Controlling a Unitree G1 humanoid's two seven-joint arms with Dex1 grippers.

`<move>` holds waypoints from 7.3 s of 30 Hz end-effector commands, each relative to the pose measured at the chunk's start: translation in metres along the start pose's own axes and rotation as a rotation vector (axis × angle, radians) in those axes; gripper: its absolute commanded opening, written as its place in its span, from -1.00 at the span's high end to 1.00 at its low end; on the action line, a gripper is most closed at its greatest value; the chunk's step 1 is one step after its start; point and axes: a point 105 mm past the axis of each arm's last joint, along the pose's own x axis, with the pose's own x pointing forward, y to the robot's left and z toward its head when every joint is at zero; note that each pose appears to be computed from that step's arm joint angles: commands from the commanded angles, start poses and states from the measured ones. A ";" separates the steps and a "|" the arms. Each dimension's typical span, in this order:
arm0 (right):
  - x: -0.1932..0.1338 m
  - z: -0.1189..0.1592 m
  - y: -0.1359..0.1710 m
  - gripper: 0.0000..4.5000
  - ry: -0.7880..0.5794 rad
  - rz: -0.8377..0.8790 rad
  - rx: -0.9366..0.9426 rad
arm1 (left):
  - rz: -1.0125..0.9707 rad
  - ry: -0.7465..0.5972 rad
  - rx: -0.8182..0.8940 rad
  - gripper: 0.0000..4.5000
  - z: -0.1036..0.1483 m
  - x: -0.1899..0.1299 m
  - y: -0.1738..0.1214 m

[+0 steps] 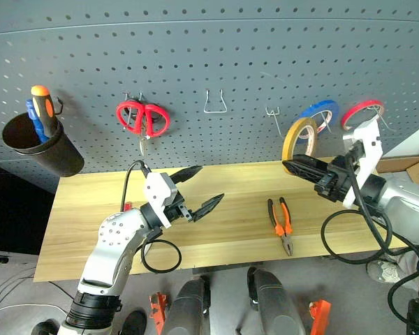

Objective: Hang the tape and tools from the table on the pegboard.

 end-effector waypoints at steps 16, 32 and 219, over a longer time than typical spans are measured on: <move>0.064 -0.021 -0.008 0.96 0.083 0.012 -0.117 | 0.081 0.009 0.025 -1.00 0.006 -0.018 0.003; 0.093 -0.037 -0.042 0.22 0.143 -0.132 -0.148 | 0.130 0.025 0.024 -1.00 0.009 -0.025 0.004; 0.008 0.091 0.025 -0.04 -0.527 0.014 -0.491 | 0.371 -0.125 0.054 -1.00 0.040 -0.035 0.007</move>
